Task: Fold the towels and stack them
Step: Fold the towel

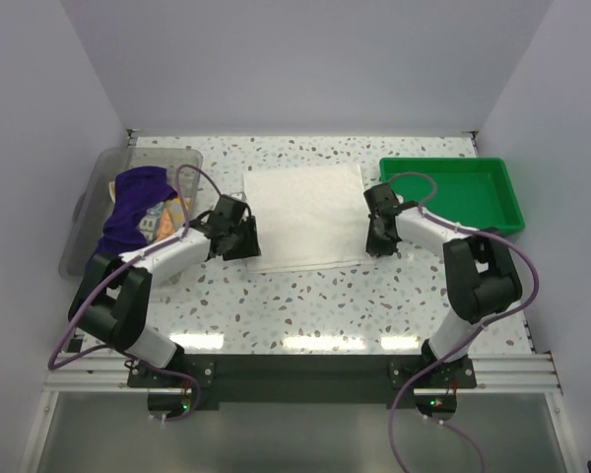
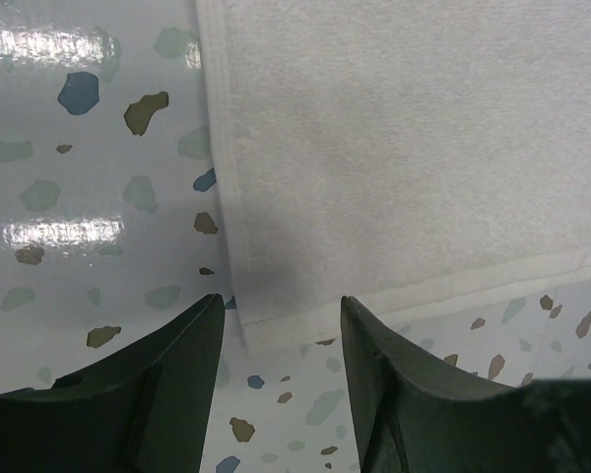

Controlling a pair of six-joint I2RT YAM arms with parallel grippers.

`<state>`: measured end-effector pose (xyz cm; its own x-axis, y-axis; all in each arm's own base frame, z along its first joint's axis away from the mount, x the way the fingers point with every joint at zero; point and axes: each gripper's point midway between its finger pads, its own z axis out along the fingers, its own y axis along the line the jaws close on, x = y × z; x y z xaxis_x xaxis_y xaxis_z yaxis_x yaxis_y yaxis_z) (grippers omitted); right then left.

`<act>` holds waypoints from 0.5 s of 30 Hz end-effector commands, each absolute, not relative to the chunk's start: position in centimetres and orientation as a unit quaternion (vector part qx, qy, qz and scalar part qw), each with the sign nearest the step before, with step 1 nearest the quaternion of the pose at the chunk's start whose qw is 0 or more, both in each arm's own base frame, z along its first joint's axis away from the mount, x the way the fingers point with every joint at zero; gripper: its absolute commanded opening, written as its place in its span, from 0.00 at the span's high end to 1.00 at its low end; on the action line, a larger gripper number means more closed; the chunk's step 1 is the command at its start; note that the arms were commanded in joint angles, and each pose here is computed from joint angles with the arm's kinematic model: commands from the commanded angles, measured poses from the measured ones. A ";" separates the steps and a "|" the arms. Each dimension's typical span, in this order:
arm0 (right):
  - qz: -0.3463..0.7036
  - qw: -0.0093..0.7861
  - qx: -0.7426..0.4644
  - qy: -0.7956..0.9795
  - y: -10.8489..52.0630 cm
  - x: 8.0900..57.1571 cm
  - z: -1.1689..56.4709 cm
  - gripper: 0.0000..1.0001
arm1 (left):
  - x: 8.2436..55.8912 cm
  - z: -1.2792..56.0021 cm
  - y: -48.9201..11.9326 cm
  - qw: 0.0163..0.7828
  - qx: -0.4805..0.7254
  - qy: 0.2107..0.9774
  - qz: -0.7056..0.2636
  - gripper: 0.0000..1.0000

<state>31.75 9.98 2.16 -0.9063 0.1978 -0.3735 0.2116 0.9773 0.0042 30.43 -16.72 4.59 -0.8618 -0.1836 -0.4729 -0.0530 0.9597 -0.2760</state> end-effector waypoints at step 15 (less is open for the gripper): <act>-0.023 0.219 0.100 0.970 9.7 33.3 5.4 0.87 | 30.5 4.5 -16.3 0.245 -0.052 0.962 -0.112 0.44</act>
